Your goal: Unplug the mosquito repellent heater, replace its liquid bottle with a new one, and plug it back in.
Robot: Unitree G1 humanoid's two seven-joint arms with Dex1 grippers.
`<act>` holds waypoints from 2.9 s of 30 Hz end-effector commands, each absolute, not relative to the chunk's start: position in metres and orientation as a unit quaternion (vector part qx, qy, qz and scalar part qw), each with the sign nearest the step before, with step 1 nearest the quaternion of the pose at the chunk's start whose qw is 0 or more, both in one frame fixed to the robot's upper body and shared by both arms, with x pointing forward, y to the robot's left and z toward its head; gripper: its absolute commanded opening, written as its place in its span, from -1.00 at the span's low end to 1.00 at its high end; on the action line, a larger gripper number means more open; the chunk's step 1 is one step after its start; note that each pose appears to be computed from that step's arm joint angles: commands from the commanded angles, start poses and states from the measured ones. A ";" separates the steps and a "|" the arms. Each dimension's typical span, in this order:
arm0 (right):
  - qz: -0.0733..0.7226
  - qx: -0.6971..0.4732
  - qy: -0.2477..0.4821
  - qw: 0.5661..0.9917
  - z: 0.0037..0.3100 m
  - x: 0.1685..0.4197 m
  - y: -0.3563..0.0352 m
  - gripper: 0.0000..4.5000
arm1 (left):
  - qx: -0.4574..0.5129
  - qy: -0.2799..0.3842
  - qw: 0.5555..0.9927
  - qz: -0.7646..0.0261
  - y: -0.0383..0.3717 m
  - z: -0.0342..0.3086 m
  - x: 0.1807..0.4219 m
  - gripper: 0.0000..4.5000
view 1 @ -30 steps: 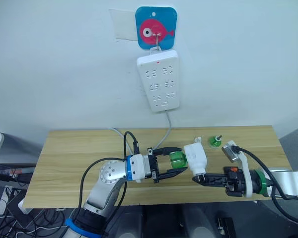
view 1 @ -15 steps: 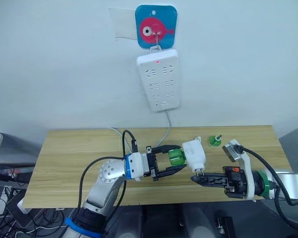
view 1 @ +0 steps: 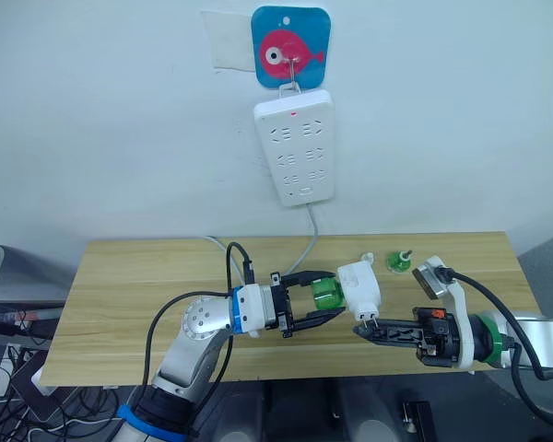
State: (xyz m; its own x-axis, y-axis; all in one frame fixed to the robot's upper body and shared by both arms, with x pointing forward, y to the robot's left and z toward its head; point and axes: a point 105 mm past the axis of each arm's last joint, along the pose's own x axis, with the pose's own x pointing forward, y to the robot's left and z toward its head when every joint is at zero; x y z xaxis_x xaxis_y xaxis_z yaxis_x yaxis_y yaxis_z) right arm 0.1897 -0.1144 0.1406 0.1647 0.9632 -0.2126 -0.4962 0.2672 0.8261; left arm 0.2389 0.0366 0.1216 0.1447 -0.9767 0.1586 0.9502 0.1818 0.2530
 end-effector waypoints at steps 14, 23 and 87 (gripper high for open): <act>0.558 -0.028 0.287 0.778 0.119 0.192 -0.148 -0.99 | -0.062 -0.046 0.739 -0.669 0.034 0.126 0.224 0.01; 0.594 -0.231 0.014 0.771 0.136 0.221 -0.171 0.34 | -0.236 0.148 0.675 -0.684 0.054 0.134 0.225 0.01; 0.657 -0.229 -0.037 0.717 0.147 0.227 -0.112 0.32 | 0.045 0.086 0.714 -0.693 0.077 0.133 0.226 1.00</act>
State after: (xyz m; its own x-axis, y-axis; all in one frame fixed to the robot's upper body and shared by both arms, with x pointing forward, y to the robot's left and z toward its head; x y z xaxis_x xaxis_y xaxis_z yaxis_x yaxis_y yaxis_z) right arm 0.2212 -0.1076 0.1407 0.0911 0.9680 -0.2337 -0.9306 -0.0008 -0.3660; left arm 0.2255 0.0804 0.1322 0.0024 -0.9905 -0.1378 0.9723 0.0346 -0.2312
